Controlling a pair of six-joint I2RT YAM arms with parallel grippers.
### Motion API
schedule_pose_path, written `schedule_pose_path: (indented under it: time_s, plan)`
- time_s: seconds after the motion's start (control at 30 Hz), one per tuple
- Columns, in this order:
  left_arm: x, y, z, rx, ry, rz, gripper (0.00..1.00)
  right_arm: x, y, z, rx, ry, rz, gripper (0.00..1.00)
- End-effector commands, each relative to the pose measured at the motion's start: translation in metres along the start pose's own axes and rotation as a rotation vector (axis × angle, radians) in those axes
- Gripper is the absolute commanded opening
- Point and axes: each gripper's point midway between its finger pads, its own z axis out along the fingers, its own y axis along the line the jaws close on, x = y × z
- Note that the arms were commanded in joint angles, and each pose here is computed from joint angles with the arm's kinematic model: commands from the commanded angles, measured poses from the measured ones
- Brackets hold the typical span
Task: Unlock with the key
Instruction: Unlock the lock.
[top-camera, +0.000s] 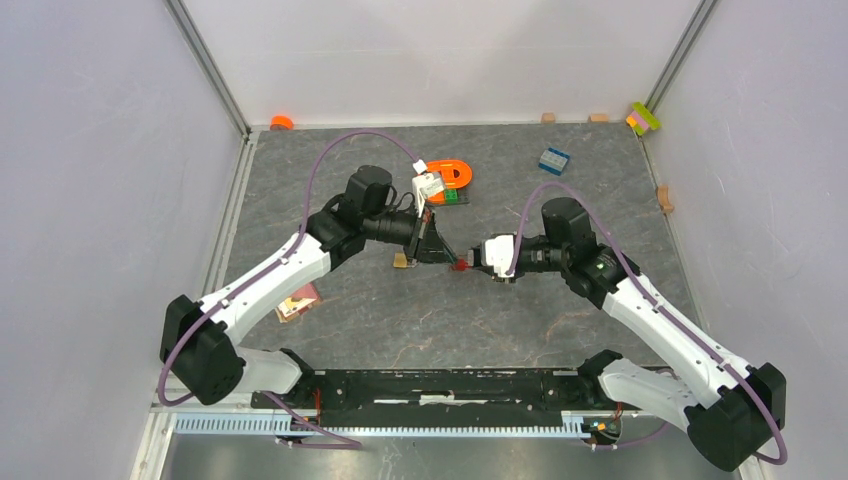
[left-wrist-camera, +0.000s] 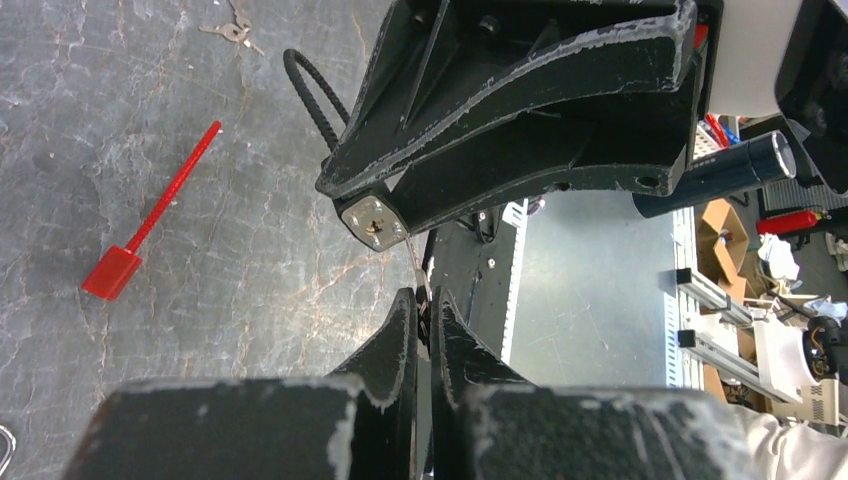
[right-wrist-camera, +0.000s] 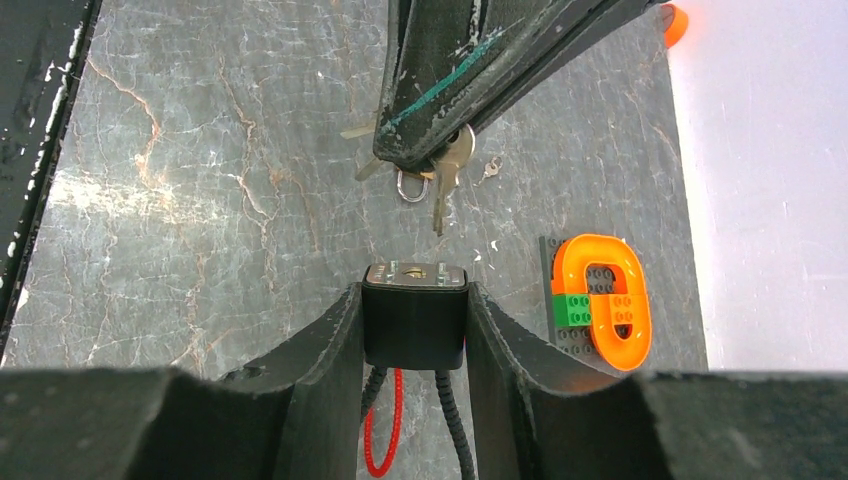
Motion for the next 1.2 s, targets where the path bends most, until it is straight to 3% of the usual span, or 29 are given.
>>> schedule_pose_path:
  time_s: [0.0,0.37,1.17]
  plan:
    - [-0.006,-0.007,0.004,0.054,-0.030,-0.030,0.02,-0.024,-0.018,-0.003,0.038,-0.059,-0.028,0.00]
    - [-0.005,0.004,0.006,0.059,-0.038,-0.109,0.02,-0.027,-0.026,-0.004,0.059,-0.059,-0.007,0.00]
    - [-0.003,0.003,0.007,0.084,-0.040,-0.134,0.02,-0.025,-0.030,-0.004,0.074,-0.054,0.010,0.00]
